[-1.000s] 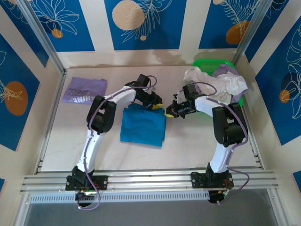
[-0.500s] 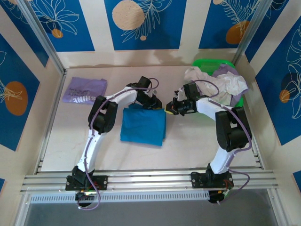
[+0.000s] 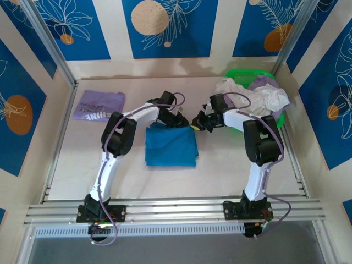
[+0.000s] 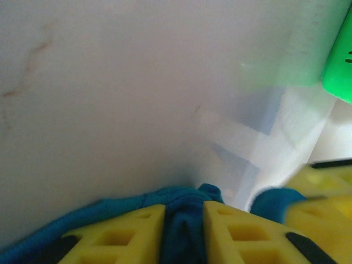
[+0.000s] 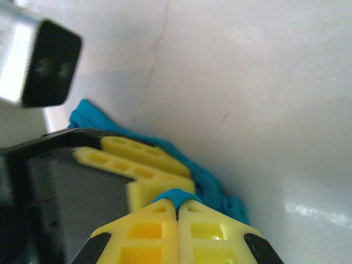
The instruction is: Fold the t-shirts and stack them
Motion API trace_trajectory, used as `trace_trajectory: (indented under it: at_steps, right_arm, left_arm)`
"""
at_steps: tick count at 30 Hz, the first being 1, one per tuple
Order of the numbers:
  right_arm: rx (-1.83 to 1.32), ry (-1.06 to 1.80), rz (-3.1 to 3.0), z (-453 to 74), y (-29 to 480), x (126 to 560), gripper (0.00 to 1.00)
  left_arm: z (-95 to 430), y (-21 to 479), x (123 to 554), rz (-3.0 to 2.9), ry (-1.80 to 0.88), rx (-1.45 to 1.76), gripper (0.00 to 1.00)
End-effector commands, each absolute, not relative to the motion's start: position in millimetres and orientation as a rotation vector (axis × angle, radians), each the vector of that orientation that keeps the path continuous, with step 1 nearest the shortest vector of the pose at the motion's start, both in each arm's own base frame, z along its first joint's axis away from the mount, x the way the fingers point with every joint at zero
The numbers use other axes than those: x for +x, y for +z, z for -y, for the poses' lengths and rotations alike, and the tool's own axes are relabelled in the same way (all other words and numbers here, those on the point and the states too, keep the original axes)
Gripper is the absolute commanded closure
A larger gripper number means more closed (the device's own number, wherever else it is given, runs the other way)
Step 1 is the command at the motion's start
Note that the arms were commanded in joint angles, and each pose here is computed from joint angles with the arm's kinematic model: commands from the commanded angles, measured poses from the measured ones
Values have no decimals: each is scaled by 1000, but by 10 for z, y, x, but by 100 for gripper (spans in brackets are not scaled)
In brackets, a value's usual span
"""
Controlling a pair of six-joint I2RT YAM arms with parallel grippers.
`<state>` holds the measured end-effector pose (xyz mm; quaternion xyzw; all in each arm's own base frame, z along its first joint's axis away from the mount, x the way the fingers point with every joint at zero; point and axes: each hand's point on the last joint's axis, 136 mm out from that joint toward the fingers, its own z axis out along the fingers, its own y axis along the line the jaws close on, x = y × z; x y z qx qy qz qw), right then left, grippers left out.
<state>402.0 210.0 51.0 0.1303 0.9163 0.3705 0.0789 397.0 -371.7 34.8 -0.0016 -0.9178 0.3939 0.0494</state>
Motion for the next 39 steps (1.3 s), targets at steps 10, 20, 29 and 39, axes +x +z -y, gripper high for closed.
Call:
trace_trajectory:
  at_steps: [10,20,29,39]
  right_arm:
    - [357,881,-2874,-2108,146,3994,100]
    - [309,883,-2912,-2127,73,3921,100]
    - [269,897,-2926,-2163,148,3980,100]
    - [260,909,-2934,-2176,175,3973,96]
  left_arm:
    - [2798,663,4187,3038,811,56,58]
    - [1828,1098,4101,3159,722,87,54]
    - [1811,785,3893,3022,922,232,59]
    - [1853,594,3798,2981,981,303,89]
